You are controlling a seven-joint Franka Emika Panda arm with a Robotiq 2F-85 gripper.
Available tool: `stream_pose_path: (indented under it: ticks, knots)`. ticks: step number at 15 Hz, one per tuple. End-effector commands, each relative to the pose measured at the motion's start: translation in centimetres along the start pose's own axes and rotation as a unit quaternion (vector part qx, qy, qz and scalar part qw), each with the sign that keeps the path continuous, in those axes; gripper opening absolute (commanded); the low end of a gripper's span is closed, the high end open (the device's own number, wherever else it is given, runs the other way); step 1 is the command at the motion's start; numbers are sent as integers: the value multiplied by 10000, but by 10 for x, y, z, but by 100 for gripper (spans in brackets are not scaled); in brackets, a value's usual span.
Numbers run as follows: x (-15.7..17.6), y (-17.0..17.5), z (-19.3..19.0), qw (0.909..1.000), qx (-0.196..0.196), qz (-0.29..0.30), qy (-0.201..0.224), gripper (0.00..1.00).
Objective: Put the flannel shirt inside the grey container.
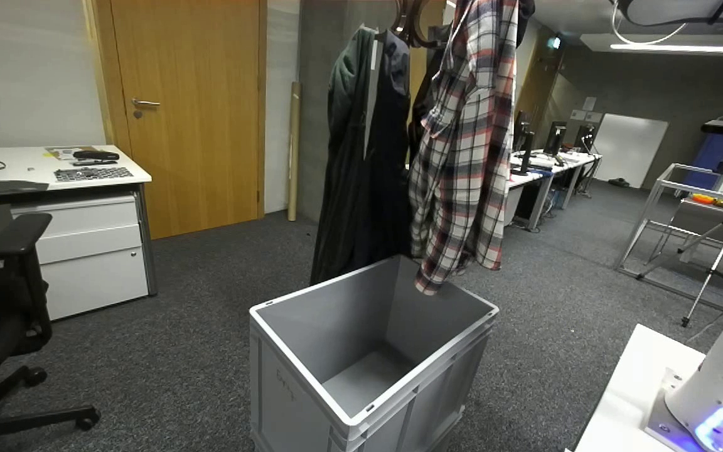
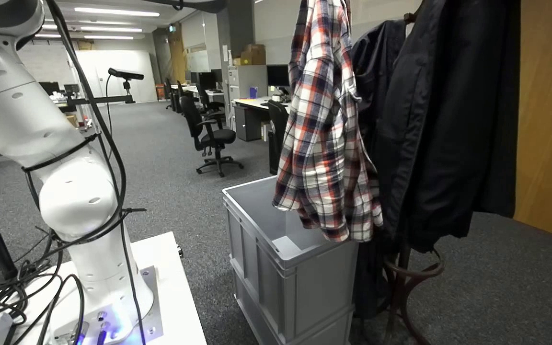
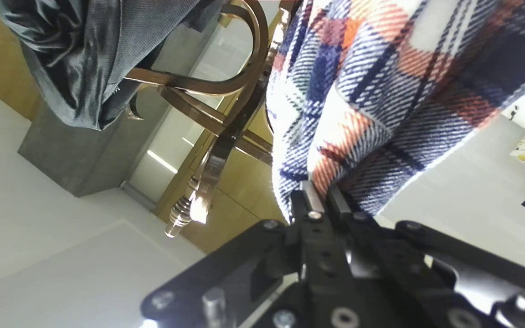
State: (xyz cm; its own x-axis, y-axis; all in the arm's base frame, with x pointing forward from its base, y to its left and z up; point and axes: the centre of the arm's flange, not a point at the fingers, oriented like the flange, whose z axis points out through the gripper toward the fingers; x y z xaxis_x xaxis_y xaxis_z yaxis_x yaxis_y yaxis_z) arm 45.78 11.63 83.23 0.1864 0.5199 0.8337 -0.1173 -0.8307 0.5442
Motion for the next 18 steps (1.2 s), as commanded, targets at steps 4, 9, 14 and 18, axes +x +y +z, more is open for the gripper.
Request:
stream_pose_path:
  ticks: [4, 9, 14, 18]
  knots:
    - [14, -10, -38, 9994, -130, -136, 293, 1]
    - [20, -24, -56, 9984, -120, -228, 507, 1]
    - [19, -32, -75, 9969, -94, -348, 703, 1]
    - [12, -39, -81, 9971, 13, -477, 596, 1]
